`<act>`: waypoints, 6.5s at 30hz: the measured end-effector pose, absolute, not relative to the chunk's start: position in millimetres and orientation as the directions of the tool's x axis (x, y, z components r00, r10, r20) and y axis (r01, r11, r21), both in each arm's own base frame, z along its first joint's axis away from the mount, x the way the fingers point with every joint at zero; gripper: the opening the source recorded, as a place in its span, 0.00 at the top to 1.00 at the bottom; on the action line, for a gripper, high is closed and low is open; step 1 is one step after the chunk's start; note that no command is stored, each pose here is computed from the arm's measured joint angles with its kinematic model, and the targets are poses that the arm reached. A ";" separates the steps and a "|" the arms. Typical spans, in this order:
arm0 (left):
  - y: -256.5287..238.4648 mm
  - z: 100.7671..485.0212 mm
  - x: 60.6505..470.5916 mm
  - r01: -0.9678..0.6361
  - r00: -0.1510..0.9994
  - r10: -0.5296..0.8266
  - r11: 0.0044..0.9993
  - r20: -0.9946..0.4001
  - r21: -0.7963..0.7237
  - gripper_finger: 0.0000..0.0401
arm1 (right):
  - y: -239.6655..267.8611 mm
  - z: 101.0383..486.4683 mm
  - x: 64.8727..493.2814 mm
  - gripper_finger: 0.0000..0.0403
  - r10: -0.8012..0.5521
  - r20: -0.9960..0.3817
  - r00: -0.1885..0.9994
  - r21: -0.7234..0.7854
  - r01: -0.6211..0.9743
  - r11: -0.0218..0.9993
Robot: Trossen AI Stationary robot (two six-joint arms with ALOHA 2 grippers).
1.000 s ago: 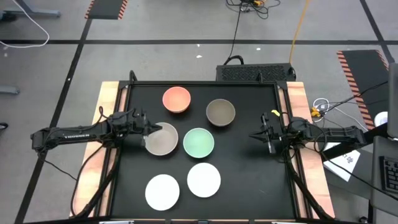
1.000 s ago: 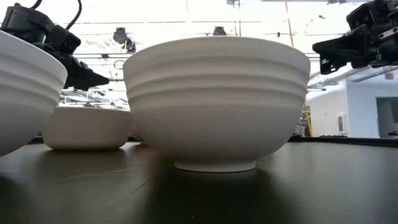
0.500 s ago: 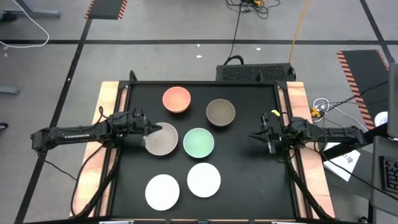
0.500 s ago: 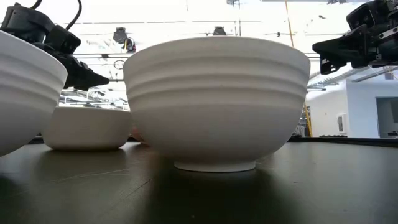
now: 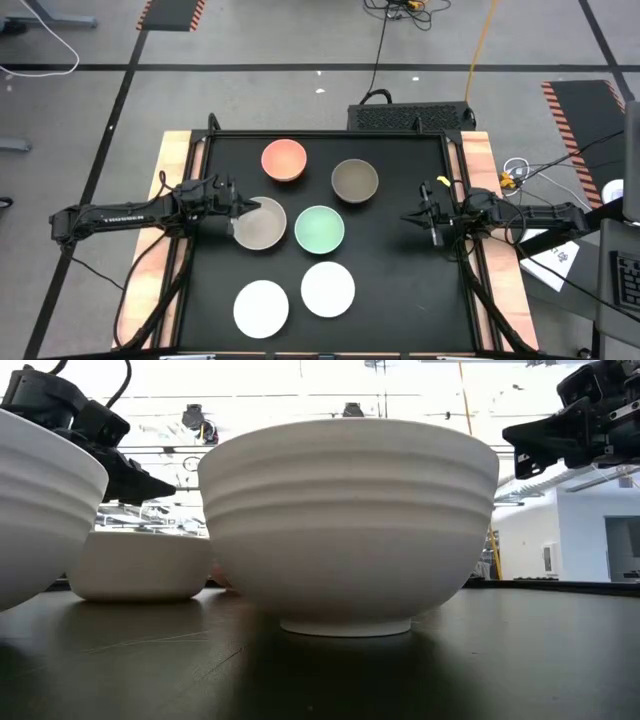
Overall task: Nest bowls inside each other
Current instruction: Stack the brown bowl on top of the green bowl
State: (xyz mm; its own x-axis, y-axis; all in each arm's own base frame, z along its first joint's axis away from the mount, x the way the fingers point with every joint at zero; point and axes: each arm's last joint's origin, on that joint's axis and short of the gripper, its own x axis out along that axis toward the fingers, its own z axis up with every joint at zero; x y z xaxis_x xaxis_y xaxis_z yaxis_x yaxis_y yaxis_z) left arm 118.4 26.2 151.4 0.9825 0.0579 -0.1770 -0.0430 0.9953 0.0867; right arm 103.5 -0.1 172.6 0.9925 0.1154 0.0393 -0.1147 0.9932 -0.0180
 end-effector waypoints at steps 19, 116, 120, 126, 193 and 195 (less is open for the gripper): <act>26.3 154.8 119.0 -0.046 0.988 0.060 0.994 -0.143 0.094 0.94 | -0.1 172.7 103.5 1.00 0.116 0.040 0.992 -0.018 -0.115 0.993; 19.3 183.4 118.4 0.192 0.973 -0.181 0.979 0.141 -0.063 0.94 | -31.2 181.1 106.5 1.00 -0.299 -0.039 0.954 0.052 0.301 0.952; 19.3 183.5 118.4 0.191 0.973 -0.181 0.980 0.141 -0.061 0.94 | -38.6 177.3 108.7 1.00 -0.349 -0.081 0.934 0.050 0.353 0.934; 19.4 183.3 118.4 0.187 0.974 -0.181 0.982 0.140 -0.035 0.94 | -49.1 176.0 116.6 1.00 -0.328 -0.091 0.940 0.078 0.335 0.939; 19.6 175.5 119.3 0.179 0.982 -0.177 0.983 0.065 -0.027 0.94 | -173.8 232.3 226.0 1.00 -0.273 -0.602 0.750 0.266 0.511 0.817; 19.6 175.5 119.3 0.179 0.982 -0.177 0.983 0.065 -0.028 0.94 | -173.0 232.5 223.1 1.00 -0.250 -0.652 0.716 0.257 0.519 0.815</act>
